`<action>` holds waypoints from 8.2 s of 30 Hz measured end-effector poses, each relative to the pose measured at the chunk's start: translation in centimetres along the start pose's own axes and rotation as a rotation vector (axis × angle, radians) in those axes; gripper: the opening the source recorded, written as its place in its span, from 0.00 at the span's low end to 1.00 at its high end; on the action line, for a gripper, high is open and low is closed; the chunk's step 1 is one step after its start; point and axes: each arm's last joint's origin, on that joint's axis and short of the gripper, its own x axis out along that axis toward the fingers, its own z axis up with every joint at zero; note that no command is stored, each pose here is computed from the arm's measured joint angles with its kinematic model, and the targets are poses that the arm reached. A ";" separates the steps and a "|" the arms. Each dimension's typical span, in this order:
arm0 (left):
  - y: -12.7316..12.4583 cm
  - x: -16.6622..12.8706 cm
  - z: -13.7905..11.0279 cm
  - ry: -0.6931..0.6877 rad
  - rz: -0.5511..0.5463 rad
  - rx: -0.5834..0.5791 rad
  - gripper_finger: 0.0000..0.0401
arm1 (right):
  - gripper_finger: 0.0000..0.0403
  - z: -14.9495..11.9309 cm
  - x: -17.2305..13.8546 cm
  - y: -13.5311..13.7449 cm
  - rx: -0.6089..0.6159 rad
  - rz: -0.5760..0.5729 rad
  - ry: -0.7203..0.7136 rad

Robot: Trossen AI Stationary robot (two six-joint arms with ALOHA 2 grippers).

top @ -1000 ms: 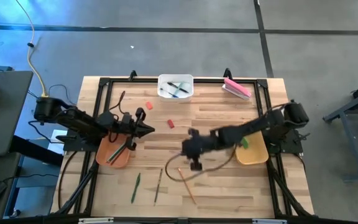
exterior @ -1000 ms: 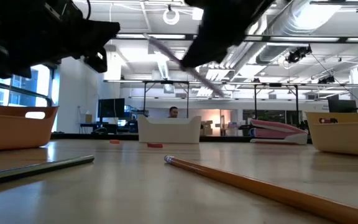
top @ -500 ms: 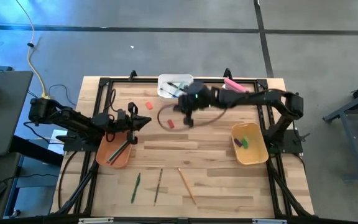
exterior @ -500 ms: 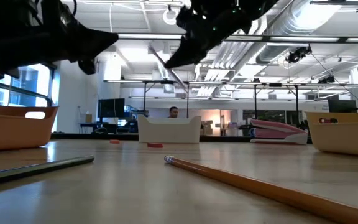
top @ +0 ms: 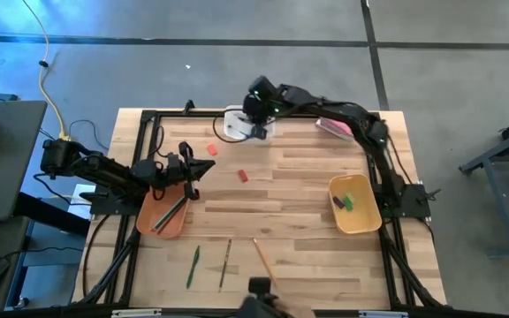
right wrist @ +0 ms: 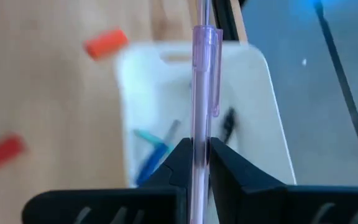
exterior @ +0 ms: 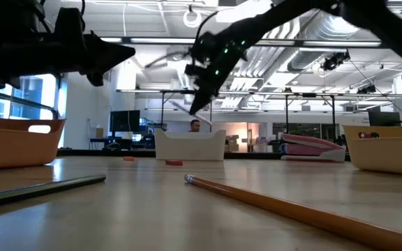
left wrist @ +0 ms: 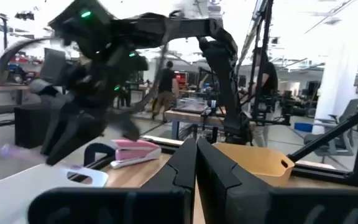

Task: Sort crayons/erasers/pens/pencils in bins
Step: Put the pink pen into the white bin, then put the orange pencil into the orange bin

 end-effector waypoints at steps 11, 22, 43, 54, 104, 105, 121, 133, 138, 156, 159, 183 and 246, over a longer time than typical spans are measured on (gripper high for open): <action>0.0 0.0 -0.2 0.024 0.001 0.004 0.00 | 0.05 -2.1 6.6 -2.9 0.034 0.043 0.147; 0.0 0.0 -0.3 0.028 0.001 0.004 0.00 | 0.06 -2.9 7.8 -2.6 0.075 0.059 0.179; 0.0 0.0 -0.7 0.071 0.002 0.044 0.00 | 0.13 -0.9 2.9 -2.4 0.042 0.036 0.175; 0.1 0.0 -1.0 0.100 0.003 0.050 0.00 | 0.00 -1.4 1.4 0.0 0.066 0.059 -0.011; -17.5 8.1 -4.4 0.730 -0.716 0.241 0.01 | 0.00 -15.4 -6.8 26.2 0.424 0.005 -0.484; -17.9 8.5 -4.7 0.748 -0.720 0.248 0.02 | 0.00 -15.9 -6.7 26.1 0.432 0.006 -0.496; -24.0 14.1 -8.1 1.030 -0.756 0.454 0.21 | 0.00 -19.8 -7.3 26.8 0.496 0.091 -0.608; -25.3 15.9 -9.7 1.086 -0.808 0.605 0.20 | 0.00 -19.8 -7.8 27.9 0.479 0.089 -0.631; -24.6 16.0 -9.9 1.133 -0.808 0.606 0.18 | 0.00 -19.8 -7.8 27.9 0.478 0.089 -0.632; -23.0 15.6 -9.9 1.305 -0.752 0.551 0.03 | 0.00 -19.8 -7.8 27.9 0.470 0.089 -0.633; -22.9 15.6 -9.5 1.308 -0.745 0.548 0.03 | 0.00 -19.8 -7.8 27.9 0.470 0.090 -0.632; -19.8 16.0 -2.6 1.390 -0.387 0.341 0.00 | 0.00 -19.8 -7.9 28.0 0.451 0.094 -0.635; 1.2 14.0 -6.7 1.470 -0.149 0.314 0.30 | 0.00 -19.8 -7.9 28.1 0.415 0.107 -0.627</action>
